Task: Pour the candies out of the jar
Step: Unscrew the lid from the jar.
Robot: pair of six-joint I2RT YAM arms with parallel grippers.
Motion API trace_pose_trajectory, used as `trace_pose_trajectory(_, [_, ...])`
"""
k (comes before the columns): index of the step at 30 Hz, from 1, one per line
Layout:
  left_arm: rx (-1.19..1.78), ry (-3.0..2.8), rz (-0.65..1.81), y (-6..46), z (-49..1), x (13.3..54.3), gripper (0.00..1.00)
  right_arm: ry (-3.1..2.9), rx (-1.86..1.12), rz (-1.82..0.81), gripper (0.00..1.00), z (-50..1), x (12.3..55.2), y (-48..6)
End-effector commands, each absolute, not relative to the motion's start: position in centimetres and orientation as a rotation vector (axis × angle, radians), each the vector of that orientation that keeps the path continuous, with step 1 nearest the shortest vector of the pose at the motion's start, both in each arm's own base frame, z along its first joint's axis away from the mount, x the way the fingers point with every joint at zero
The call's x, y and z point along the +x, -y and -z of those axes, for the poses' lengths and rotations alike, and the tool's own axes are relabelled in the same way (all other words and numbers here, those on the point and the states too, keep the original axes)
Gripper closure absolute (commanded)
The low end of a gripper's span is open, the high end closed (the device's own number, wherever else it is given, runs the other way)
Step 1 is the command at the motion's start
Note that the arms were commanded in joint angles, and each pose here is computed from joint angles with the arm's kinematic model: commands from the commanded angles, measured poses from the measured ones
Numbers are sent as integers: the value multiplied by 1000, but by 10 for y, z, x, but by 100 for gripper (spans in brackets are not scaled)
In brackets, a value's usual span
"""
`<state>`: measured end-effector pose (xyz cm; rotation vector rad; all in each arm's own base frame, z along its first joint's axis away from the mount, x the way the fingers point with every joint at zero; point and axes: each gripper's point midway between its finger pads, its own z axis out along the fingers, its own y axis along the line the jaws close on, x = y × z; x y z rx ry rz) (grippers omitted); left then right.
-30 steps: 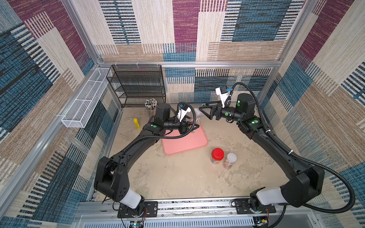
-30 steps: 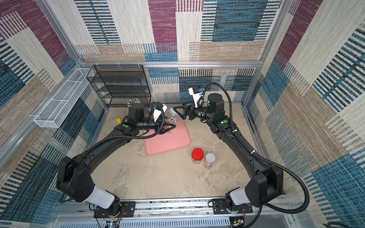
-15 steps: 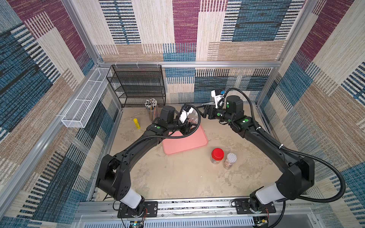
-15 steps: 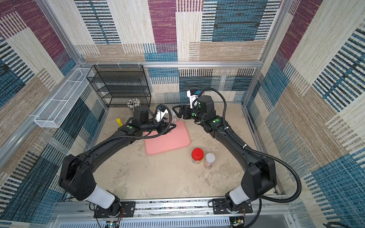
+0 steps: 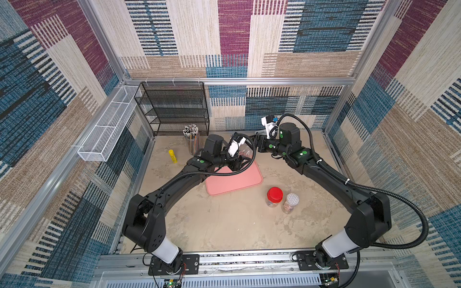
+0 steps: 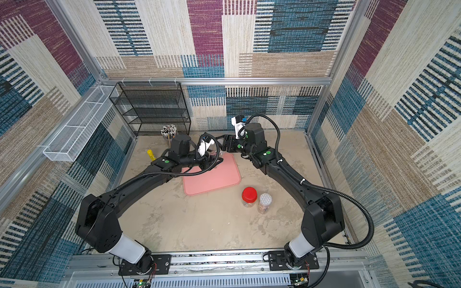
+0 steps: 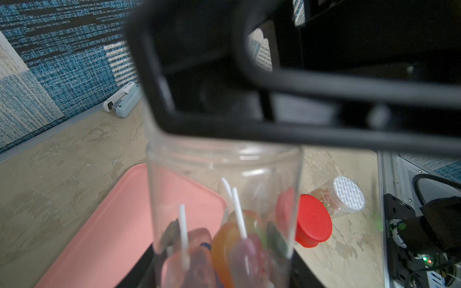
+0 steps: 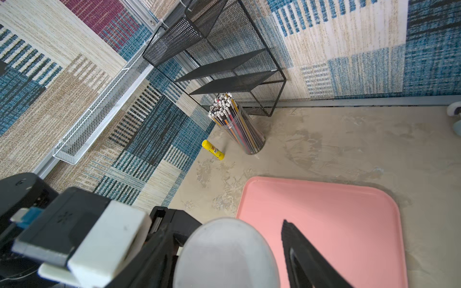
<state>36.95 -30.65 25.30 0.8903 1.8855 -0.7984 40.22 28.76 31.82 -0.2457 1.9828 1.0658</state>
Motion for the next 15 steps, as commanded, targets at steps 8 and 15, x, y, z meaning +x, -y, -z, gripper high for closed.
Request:
trace_pose_trajectory(8, [907, -1854, 783, 308, -259, 370, 100, -1945, -247, -1082, 47, -325, 403, -290])
trace_pose_trajectory(15, [895, -1848, 792, 308, -262, 371, 100, -1926, -280, -1086, 56, -329, 400, -291])
